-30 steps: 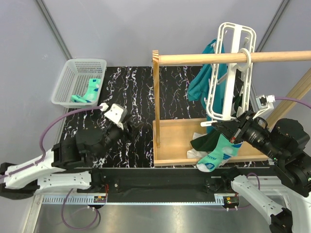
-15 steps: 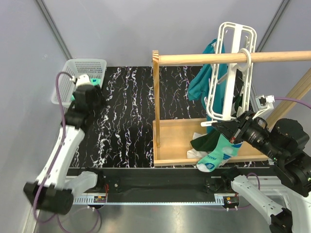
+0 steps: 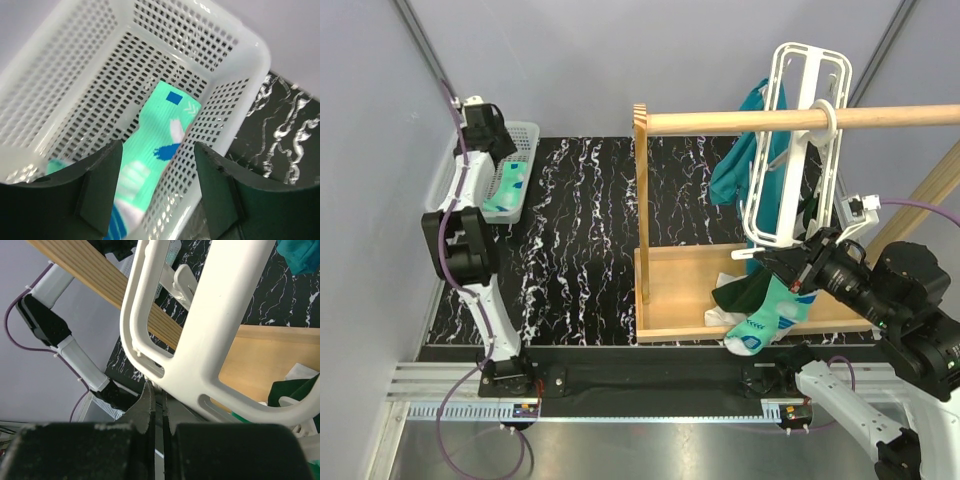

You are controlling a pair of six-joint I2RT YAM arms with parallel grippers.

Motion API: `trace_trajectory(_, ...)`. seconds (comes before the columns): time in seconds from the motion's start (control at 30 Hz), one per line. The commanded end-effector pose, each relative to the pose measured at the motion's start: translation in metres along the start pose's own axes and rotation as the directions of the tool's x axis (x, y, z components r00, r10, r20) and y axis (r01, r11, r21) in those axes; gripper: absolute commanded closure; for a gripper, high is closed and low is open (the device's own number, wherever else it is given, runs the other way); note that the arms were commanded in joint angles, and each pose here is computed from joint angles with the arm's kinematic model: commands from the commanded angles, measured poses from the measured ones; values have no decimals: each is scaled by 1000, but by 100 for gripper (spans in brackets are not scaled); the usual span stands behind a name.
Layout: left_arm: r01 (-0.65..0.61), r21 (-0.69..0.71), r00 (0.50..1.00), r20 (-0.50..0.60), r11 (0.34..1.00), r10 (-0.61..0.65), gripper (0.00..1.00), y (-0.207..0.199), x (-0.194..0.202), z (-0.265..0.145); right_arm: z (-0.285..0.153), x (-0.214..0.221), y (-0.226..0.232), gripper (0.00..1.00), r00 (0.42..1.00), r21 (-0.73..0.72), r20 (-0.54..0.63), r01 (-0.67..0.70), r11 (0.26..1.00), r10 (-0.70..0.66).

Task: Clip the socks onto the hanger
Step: Pick up the sock from the bin.

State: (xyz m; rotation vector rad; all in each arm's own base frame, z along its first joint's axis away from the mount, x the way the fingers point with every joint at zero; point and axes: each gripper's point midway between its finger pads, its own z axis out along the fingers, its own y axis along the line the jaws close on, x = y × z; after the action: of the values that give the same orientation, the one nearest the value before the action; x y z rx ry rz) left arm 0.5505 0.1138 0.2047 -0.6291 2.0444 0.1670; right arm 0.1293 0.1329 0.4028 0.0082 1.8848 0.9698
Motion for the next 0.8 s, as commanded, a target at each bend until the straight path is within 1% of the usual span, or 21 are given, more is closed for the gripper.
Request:
trace_trajectory(0.0, -123, 89, 992, 36, 988, 120, 36, -23, -2, 32, 13, -8, -3, 100, 1000, 20, 20, -1, 1000, 0)
trace_trajectory(0.1, -159, 141, 986, 76, 977, 150, 36, -35, -10, 48, 16, -7, -6, 100, 1000, 36, 8, 1, 999, -2)
trace_trajectory(0.13, -193, 135, 981, 47, 972, 189, 36, -33, 2, 62, 18, -7, -8, 100, 1000, 43, -1, -1, 999, 1)
trace_trajectory(0.17, -202, 129, 979, 44, 971, 198, 36, -34, 2, 65, 18, -6, -8, 100, 1000, 42, -7, 3, 999, -3)
trace_trajectory(0.2, -207, 130, 978, 60, 970, 200, 36, -37, -7, 67, 19, -6, -9, 100, 1000, 46, -8, 7, 999, -6)
trace_trajectory(0.23, -228, 131, 974, 35, 965, 225, 36, -36, 4, 76, 20, -6, -9, 100, 1000, 46, -8, 6, 999, -5)
trace_trajectory(0.3, -258, 144, 966, 39, 956, 255, 31, -37, 8, 80, 22, -6, -10, 100, 1000, 47, -5, 7, 999, -7)
trace_trajectory(0.33, -278, 142, 960, 19, 950, 278, 31, -34, 17, 84, 22, -6, -10, 100, 1000, 46, -3, 7, 999, -7)
trace_trajectory(0.4, -284, 86, 959, 1, 955, 285, 31, -22, 22, 87, 23, -4, -12, 100, 1000, 49, -5, 7, 999, -6)
trace_trajectory(0.43, -265, 63, 964, -6, 962, 266, 30, -16, 25, 90, 23, -4, -13, 100, 1000, 52, -6, 6, 999, -6)
trace_trajectory(0.47, -251, 58, 967, -21, 966, 252, 30, -11, 30, 95, 24, -3, -13, 100, 1000, 51, -8, 10, 999, -9)
trace_trajectory(0.5, -240, 72, 967, -63, 968, 245, 30, -10, 40, 97, 25, -2, -14, 100, 1000, 54, -11, 10, 999, -9)
trace_trajectory(0.53, -231, 87, 970, -51, 969, 236, 31, -15, 28, 96, 24, -3, -14, 100, 1000, 54, -9, 10, 998, -10)
trace_trajectory(0.57, -231, 86, 966, -101, 969, 239, 30, -13, 47, 109, 24, -3, -14, 100, 1000, 55, -8, 12, 998, -11)
trace_trajectory(0.6, -236, 92, 955, -161, 967, 248, 31, -12, 57, 107, 24, -3, -13, 100, 1000, 53, -10, 12, 999, -12)
trace_trajectory(0.63, -241, 100, 952, -169, 965, 256, 32, -15, 55, 114, 25, -3, -13, 100, 1000, 51, -13, 11, 999, -11)
trace_trajectory(0.67, -252, 91, 945, -191, 963, 266, 32, -11, 57, 111, 25, -3, -13, 100, 1000, 50, -12, 12, 999, -11)
trace_trajectory(0.7, -240, 61, 940, -234, 969, 248, 32, -4, 68, 108, 25, -2, -13, 100, 1000, 50, -16, 11, 999, -11)
trace_trajectory(0.73, -232, 37, 940, -248, 972, 233, 31, 3, 71, 107, 23, -2, -14, 100, 1000, 53, -12, 12, 999, -11)
trace_trajectory(0.77, -206, 46, 934, -291, 978, 210, 31, 13, 85, 107, 24, -1, -15, 100, 1000, 57, -13, 11, 998, -10)
